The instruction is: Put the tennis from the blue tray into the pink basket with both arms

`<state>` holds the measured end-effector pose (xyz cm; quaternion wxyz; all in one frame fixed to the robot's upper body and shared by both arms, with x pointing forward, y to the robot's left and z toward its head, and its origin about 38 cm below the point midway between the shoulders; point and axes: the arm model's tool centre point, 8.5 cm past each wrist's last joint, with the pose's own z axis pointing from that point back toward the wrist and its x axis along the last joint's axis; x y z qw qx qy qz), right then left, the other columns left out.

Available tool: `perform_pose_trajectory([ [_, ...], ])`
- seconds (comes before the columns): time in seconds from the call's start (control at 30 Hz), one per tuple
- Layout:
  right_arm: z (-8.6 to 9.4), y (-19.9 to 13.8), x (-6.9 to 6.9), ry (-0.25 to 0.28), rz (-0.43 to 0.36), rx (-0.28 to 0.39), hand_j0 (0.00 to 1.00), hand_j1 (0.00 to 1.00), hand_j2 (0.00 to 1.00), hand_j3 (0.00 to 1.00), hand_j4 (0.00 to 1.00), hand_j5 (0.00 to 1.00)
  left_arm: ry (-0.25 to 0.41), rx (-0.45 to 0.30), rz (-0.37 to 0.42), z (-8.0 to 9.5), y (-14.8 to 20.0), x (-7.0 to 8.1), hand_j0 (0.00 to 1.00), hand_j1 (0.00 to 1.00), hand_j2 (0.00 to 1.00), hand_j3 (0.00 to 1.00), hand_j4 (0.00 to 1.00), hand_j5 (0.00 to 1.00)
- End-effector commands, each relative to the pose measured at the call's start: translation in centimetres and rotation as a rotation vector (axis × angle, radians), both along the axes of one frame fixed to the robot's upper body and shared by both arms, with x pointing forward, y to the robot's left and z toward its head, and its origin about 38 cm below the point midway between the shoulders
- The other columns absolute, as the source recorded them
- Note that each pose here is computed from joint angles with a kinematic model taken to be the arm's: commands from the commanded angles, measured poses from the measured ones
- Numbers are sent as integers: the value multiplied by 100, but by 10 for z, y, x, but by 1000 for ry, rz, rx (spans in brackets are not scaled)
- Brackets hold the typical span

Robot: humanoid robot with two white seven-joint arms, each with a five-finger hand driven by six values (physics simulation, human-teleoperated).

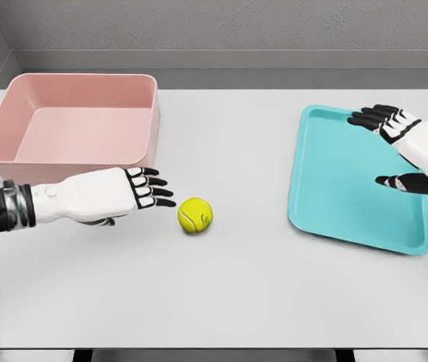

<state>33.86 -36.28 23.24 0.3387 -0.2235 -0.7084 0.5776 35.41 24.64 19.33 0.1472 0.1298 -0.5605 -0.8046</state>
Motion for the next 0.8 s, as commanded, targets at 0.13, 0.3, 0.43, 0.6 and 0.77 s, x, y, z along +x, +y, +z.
perform_pose_trajectory([
  [0.13, 2, -4, 1, -8, -15, 18, 100, 100, 100, 100, 100, 100, 38, -7, -74, -12, -28, -4, 100, 100, 100, 100, 100, 100],
  [0.3, 1, -2, 1, -4, -11, 18, 100, 100, 100, 100, 100, 100, 40, -9, -131, -13, -49, -3, 100, 100, 100, 100, 100, 100],
  [0.43, 0, -2, 1, -4, -11, 18, 100, 100, 100, 100, 100, 100, 67, -41, -130, -14, -57, 4, 100, 100, 100, 100, 100, 100],
  [0.6, 0, -2, 1, -4, -12, 19, 100, 100, 100, 100, 100, 100, 100, -50, -122, -17, -63, 19, 100, 100, 100, 100, 100, 100],
  [0.77, 0, -2, 1, -4, -12, 19, 100, 100, 100, 100, 100, 100, 102, -50, -130, -18, -72, 27, 100, 100, 100, 100, 100, 100],
])
